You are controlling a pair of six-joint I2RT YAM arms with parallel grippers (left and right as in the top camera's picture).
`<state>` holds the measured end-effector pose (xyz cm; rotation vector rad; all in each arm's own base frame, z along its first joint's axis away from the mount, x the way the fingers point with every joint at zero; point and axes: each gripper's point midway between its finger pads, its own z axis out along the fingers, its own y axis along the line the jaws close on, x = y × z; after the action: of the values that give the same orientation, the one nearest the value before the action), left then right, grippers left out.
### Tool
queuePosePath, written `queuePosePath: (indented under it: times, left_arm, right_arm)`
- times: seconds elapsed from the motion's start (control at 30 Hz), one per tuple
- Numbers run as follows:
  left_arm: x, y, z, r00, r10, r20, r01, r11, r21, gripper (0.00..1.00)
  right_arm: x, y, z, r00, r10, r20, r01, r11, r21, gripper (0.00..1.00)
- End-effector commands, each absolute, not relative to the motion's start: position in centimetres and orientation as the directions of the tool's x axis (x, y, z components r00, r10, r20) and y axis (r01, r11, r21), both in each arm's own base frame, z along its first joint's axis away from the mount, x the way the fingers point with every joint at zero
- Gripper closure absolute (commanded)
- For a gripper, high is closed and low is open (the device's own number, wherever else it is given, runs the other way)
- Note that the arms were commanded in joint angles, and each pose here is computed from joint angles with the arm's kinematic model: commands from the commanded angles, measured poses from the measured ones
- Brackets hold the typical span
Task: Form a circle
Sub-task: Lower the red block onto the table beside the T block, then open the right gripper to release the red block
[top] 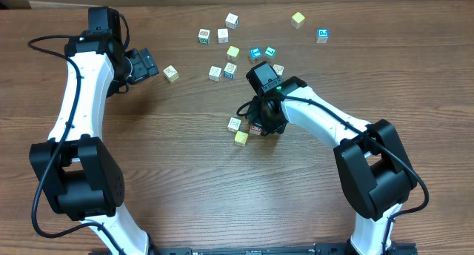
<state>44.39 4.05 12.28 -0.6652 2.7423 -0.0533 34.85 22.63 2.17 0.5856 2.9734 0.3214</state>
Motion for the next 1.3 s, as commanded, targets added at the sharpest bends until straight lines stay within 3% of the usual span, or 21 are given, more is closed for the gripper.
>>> queuePosePath:
  times: [0.0,0.33,0.6,0.7,0.93,1.2,1.27]
  left_arm:
    - [44.8,3.9,12.5,-0.836,-0.459,-0.301,-0.444,0.888,-0.122,0.00]
    - [44.8,3.9,12.5,-0.836,-0.459,-0.301,-0.444,0.888,-0.122,0.00]
    - [44.8,3.9,12.5,-0.836,-0.459,-0.301,-0.444,0.888,-0.122,0.00]
    - [44.8,3.9,12.5,-0.836,-0.459,-0.301,-0.444,0.888,-0.122,0.00]
    - [44.8,3.9,12.5,-0.836,-0.459,-0.301,-0.444,0.888,-0.122,0.01]
    - [44.8,3.9,12.5,-0.836,-0.459,-0.301,-0.444,0.888,-0.122,0.01]
    - [44.8,3.9,12.5,-0.836,-0.459,-0.301,-0.444,0.888,-0.122,0.00]
  right_arm:
    - [34.7,22.4,1.6,-0.920,0.389,-0.052,0.371,0.905,0.207,0.67]
    - [35.1,22.4,1.7,-0.918,0.391,-0.069,0.369,0.905,0.212,0.44]
    - [36.7,21.0,1.8,-0.888,0.430,-0.160,0.403,0.898,0.176,0.42]
    - [37.2,20.6,1.9,-0.881,0.438,-0.181,0.409,0.895,0.176,0.50]
    - [37.9,19.6,1.9,-0.866,0.455,-0.207,0.427,0.889,0.164,0.80]
    - [38.2,17.8,1.8,-0.852,0.485,-0.199,0.464,0.874,0.144,0.86]
    - [37.8,17.7,1.7,-0.858,0.482,-0.177,0.463,0.876,0.138,0.92]
